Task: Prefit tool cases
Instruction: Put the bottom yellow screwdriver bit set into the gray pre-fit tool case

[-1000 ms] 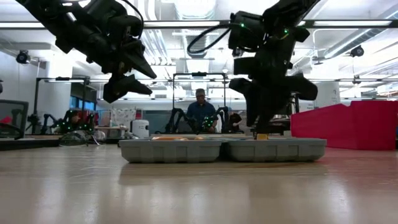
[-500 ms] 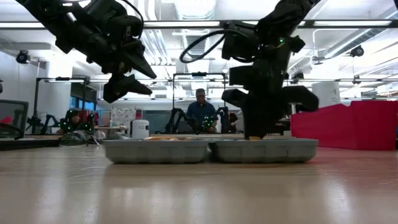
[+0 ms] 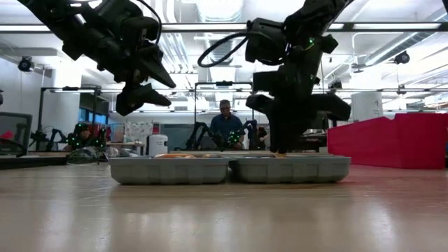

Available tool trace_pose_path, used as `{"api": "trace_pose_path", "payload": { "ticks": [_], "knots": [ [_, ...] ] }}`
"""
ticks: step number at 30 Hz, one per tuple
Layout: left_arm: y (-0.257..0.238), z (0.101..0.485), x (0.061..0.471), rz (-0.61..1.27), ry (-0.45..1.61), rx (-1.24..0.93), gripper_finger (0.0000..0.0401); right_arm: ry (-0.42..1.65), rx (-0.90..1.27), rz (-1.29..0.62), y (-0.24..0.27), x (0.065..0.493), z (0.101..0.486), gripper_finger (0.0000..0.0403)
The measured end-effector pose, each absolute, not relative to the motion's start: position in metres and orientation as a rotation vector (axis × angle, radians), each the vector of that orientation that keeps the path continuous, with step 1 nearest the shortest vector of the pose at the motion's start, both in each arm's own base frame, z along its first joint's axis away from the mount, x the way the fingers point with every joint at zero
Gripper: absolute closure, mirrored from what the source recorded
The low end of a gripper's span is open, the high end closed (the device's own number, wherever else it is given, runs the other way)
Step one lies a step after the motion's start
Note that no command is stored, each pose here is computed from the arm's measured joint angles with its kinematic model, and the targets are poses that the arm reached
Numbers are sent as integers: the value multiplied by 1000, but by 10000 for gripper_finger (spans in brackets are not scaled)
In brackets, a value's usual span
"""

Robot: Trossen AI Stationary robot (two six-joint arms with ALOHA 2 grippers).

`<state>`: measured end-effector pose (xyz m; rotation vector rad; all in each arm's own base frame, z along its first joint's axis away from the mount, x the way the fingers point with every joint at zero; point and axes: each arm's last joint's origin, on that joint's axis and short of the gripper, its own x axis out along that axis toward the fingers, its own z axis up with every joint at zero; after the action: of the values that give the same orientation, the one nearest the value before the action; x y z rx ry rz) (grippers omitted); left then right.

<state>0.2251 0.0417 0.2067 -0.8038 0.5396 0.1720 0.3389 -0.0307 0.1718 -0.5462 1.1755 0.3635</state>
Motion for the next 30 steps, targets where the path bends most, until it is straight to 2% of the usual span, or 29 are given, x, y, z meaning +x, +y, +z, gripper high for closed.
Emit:
{"api": "trace_pose_path", "payload": {
  "ticks": [8, 15, 18, 30],
  "knots": [
    [42, 207, 225, 171, 541, -801, 198, 1197, -440, 364, -28, 333, 184, 341],
    [42, 207, 225, 171, 540, -801, 198, 1130, -230, 446, -19, 332, 191, 382],
    [42, 207, 225, 170, 538, -801, 197, 1123, -210, 447, -14, 334, 191, 399],
    [42, 207, 225, 155, 539, -743, 197, 1117, -14, 310, -8, 338, 190, 403]
  ]
}}
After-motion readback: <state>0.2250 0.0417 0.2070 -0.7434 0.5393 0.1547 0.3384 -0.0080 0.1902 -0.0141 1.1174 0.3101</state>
